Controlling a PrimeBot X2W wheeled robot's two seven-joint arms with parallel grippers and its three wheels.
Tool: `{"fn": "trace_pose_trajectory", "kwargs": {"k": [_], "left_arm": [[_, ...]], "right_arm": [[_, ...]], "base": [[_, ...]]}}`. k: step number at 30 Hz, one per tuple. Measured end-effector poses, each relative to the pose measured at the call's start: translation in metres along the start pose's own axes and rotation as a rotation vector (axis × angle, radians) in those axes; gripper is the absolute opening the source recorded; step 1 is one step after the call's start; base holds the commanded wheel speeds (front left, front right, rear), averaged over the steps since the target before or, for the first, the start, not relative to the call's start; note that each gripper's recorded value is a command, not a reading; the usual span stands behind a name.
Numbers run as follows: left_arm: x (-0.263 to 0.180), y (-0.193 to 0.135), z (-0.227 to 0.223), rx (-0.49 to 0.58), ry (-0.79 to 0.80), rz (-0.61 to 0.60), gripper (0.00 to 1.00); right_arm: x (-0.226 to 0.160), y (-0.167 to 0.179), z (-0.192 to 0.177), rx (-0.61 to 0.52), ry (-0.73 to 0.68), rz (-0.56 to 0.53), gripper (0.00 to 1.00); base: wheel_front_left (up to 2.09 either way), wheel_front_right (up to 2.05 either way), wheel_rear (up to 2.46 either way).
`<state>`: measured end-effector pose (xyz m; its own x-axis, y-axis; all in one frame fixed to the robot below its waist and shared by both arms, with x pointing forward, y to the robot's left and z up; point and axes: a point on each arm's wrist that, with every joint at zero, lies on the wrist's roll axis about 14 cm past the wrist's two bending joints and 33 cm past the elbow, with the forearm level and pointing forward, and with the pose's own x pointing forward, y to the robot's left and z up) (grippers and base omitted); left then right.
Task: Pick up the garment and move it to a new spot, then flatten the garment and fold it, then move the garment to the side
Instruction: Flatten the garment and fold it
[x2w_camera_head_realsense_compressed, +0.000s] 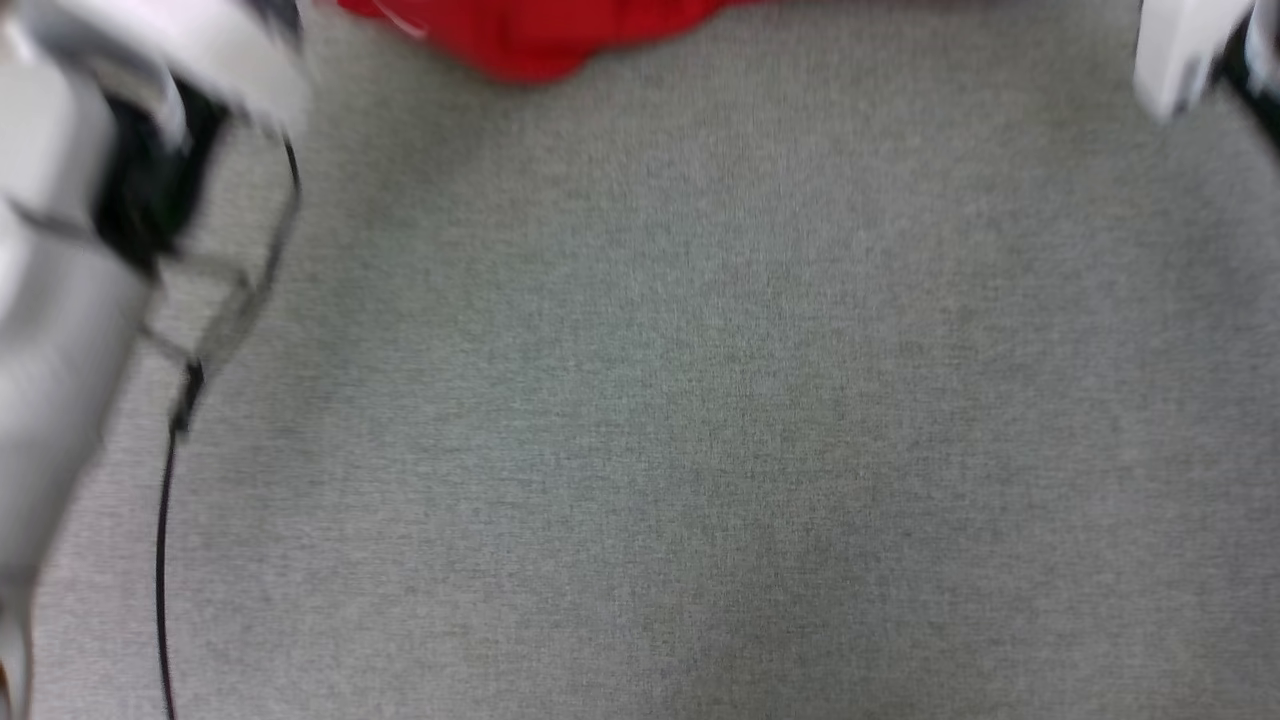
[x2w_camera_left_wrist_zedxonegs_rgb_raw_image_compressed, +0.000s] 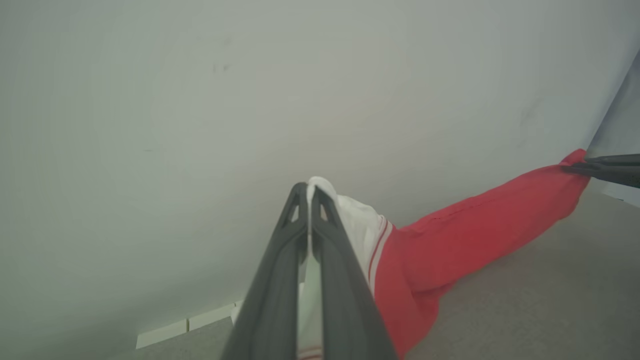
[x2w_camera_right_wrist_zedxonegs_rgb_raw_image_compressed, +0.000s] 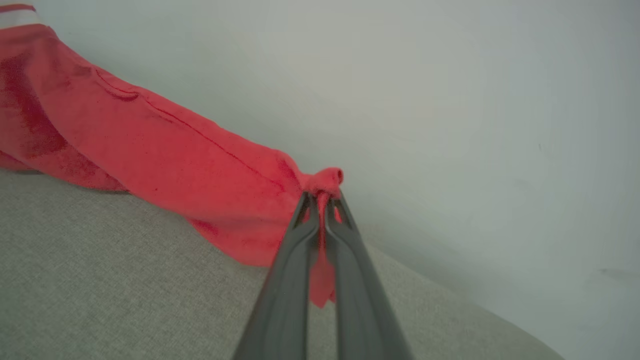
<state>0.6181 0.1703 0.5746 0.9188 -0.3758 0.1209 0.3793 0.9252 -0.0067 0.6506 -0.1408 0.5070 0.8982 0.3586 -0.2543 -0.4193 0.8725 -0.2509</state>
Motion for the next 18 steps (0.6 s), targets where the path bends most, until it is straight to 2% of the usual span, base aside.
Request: {"fn": "trace_pose_trajectory", "kwargs": {"k": [4, 11, 18], "left_arm": [[-0.041, -0.018, -0.022, -0.046, 0.061, 0.001, 0.0], [-0.125, -0.061, -0.057, -0.11, 0.203, -0.015, 0.0], [-0.203, -0.092, -0.069, -0.18, 0.306, 0.017, 0.0]], "right_arm": [[-0.03, 0.018, -0.033, 0.025, 0.067, 0.042, 0.0], [-0.089, 0.04, -0.068, 0.074, 0.149, 0.078, 0.0], [-0.15, 0.057, -0.088, 0.099, 0.194, 0.095, 0.0]], "base": [[0.0, 0.0, 0.0], [0.0, 0.0, 0.0], [0.0, 0.0, 0.0]]}}
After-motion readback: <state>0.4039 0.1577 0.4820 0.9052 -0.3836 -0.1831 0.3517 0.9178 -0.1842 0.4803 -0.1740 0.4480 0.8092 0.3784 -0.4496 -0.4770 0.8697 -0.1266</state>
